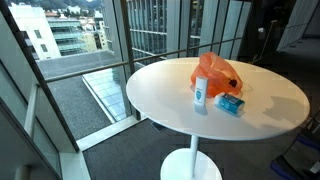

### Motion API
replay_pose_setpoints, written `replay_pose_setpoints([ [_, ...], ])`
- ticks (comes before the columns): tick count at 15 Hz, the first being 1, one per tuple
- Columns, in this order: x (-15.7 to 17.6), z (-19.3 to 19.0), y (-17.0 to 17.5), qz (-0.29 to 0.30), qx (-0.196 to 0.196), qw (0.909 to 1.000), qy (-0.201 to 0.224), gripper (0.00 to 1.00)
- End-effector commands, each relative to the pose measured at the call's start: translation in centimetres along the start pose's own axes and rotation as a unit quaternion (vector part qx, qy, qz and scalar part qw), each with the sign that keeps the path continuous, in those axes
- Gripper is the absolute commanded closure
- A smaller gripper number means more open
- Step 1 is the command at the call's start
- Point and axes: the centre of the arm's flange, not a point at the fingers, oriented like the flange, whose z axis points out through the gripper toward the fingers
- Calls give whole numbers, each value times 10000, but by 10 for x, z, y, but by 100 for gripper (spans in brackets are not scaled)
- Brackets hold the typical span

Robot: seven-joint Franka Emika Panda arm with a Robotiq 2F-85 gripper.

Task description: Put the yellow bottle in the plastic bag

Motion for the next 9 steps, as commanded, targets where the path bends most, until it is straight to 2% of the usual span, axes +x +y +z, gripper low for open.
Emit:
replay_pose_setpoints([
  [1, -36, -37, 18, -123, 5, 9999, -86, 0],
  [5, -58, -62, 33, -92, 87, 9999, -30, 0],
  [6, -46, -51, 24, -11, 95, 9999, -53, 0],
  [9, -49, -53, 25, -12, 102, 9999, -38, 0],
])
